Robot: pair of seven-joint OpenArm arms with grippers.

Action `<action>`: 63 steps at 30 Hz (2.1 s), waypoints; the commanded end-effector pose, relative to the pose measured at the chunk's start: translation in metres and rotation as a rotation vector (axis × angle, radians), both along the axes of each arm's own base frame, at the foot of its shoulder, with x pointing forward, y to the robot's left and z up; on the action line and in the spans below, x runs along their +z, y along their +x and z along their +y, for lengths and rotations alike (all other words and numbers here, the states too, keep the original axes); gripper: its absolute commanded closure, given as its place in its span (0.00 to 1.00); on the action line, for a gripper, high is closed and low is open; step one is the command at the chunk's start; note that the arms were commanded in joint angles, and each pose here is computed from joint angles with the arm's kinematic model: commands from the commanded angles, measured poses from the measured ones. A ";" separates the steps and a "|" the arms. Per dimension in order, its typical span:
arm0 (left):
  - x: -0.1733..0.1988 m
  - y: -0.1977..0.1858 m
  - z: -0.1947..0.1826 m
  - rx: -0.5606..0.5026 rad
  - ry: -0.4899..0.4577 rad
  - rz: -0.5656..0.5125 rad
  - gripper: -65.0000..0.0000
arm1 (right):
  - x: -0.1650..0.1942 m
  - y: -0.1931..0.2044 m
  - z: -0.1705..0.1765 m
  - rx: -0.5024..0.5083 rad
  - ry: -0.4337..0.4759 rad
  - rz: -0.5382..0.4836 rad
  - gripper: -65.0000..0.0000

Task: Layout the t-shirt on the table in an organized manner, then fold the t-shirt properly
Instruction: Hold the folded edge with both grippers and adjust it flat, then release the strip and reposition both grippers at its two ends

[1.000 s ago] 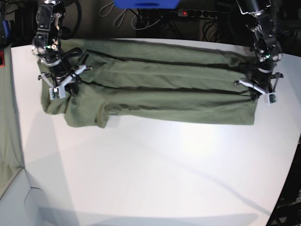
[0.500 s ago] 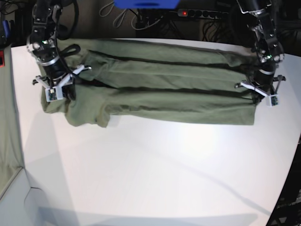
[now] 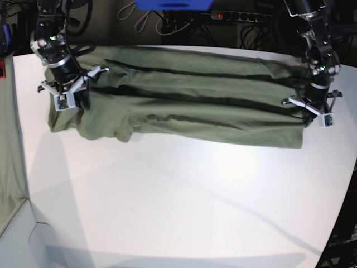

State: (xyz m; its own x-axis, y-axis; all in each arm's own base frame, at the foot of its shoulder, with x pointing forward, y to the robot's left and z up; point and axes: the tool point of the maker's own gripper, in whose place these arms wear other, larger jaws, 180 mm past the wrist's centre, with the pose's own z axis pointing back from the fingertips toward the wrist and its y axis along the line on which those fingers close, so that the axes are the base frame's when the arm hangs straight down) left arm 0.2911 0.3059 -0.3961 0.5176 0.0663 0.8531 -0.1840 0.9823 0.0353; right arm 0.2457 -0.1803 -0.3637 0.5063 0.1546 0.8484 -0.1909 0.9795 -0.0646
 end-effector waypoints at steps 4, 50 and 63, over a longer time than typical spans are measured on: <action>0.022 0.003 0.026 0.054 0.033 -0.061 1.00 | -0.005 -0.001 -0.004 -0.005 0.011 0.000 1.00; -0.013 -0.029 0.019 0.066 -0.008 0.101 0.63 | -0.034 -0.010 -0.007 -0.024 0.032 0.077 0.60; -0.012 -0.029 0.019 0.066 -0.007 0.094 0.30 | -0.034 -0.010 -0.007 -0.024 0.032 0.077 0.41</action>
State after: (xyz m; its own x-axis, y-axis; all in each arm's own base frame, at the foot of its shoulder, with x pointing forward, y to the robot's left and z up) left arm 0.2552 0.3187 -0.4218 0.6268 0.1271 0.7688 -0.2419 0.9696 0.0369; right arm 0.2290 -0.1856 -0.4094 0.6104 0.1102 0.7844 -0.1668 0.9860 -0.0088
